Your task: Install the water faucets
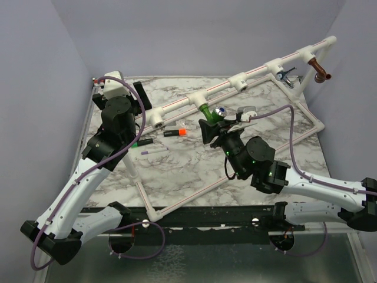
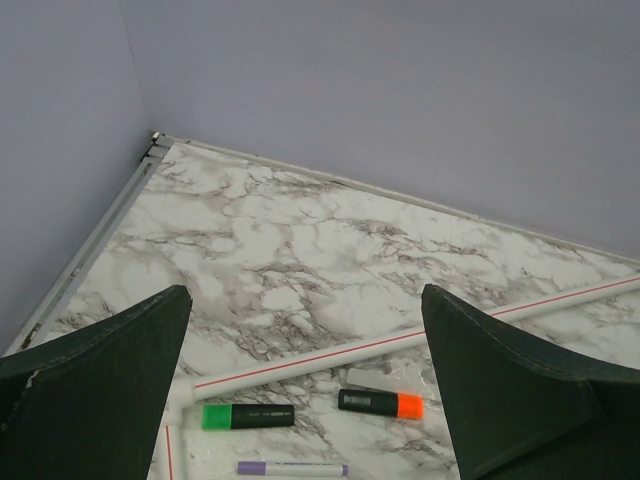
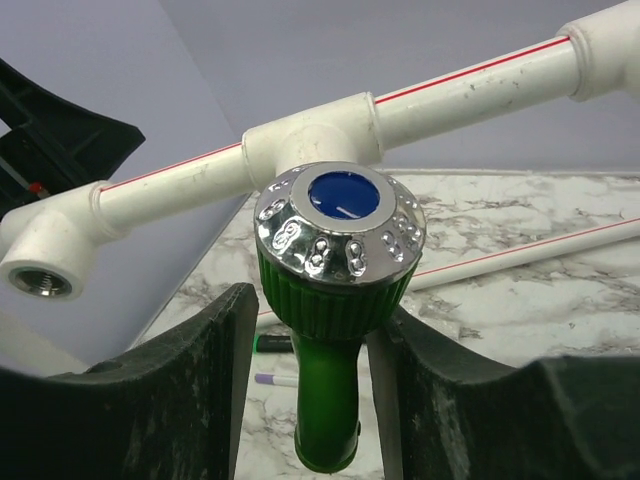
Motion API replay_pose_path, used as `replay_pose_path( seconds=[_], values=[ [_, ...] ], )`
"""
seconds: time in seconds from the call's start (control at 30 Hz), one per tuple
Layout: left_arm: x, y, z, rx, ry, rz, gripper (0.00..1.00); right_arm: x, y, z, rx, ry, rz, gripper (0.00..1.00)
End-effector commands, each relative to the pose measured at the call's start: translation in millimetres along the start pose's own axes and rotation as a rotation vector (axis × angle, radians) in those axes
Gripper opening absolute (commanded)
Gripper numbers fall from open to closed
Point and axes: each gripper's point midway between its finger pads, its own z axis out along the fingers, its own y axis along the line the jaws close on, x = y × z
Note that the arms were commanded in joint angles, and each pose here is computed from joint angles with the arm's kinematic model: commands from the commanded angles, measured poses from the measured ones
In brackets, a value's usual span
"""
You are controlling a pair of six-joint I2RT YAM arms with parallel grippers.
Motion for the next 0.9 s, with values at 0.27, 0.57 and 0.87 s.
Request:
replay_pose_path(
  seconds=[0.27,0.57,0.87],
  values=[
    [122.7,12.3,-21.2,0.060,0.396,0.311,0.99,-7.2,-10.4,-0.3,0.076,-0.037,0.073,0.02],
    [121.7,12.5,-21.6,0.061,0.394,0.311,0.99,14.2,-5.8,-4.0,0.087,-0.031,0.443,0.00],
    [120.7,12.9,-23.5,0.066,0.389,0.305,0.99,5.6,10.5,-5.9,0.037,-0.046,0.827,0.01]
  ],
)
